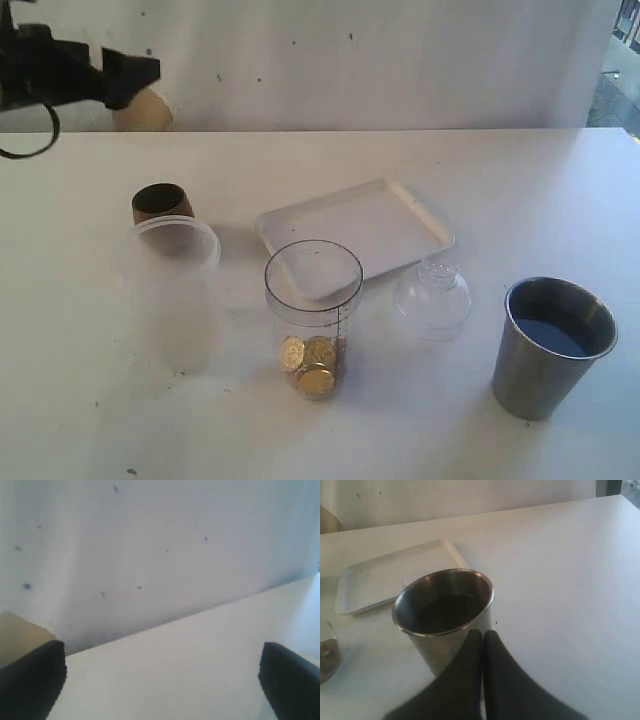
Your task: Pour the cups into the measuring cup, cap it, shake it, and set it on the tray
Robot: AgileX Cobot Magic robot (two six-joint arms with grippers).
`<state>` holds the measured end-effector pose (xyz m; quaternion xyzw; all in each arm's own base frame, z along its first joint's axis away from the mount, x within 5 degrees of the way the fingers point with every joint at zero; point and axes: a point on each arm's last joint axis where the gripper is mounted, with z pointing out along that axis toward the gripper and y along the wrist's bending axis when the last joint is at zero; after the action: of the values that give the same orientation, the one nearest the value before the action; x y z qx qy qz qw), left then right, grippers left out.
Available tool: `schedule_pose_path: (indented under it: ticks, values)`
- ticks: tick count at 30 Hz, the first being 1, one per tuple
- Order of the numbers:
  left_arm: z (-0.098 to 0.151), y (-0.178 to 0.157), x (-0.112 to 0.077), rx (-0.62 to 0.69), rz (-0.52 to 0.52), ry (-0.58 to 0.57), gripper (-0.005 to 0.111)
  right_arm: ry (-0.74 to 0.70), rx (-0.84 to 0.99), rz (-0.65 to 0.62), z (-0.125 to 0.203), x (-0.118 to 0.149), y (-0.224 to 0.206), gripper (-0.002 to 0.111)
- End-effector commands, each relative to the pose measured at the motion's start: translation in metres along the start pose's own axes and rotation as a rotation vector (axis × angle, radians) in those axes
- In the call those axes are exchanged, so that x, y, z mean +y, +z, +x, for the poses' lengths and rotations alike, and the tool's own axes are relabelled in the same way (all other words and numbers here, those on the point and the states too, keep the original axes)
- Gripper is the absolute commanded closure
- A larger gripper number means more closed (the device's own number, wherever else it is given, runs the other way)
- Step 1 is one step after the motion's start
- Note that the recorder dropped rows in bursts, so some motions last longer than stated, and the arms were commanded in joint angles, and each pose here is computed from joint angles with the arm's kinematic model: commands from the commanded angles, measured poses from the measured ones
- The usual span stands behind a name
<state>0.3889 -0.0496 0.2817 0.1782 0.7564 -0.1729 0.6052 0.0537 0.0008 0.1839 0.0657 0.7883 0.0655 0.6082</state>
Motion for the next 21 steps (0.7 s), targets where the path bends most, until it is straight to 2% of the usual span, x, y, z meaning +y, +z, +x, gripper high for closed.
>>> schedule_pose_path:
  ticks: [1, 3, 5, 10, 11, 12, 21]
  values:
    - [-0.039, -0.036, -0.003, -0.021, -0.151, -0.041, 0.005, -0.001, -0.001, 0.001, 0.001, 0.000, 0.000, 0.108]
    - [-0.056, -0.055, -0.008, -0.045, -0.192, -0.018, 0.014, -0.001, -0.001, 0.001, 0.001, 0.000, 0.000, 0.108]
    - [-0.072, -0.075, -0.014, -0.080, -0.227, -0.019, 0.031, -0.001, -0.001, 0.001, 0.001, 0.000, 0.000, 0.108]
    - [-0.092, -0.121, -0.036, -0.171, -0.232, 0.021, 0.088, -0.001, -0.001, 0.001, 0.001, 0.000, 0.000, 0.108]
    - [-0.094, -0.133, -0.042, -0.187, -0.233, 0.036, 0.103, -0.001, -0.001, 0.001, 0.001, 0.000, 0.000, 0.108]
    - [-0.094, -0.140, -0.046, -0.199, -0.234, 0.040, 0.106, -0.001, -0.001, 0.001, 0.001, 0.000, 0.000, 0.108]
    - [-0.079, -0.218, -0.087, -0.324, -0.225, -0.005, 0.106, -0.001, -0.001, 0.001, 0.001, 0.000, 0.000, 0.108]
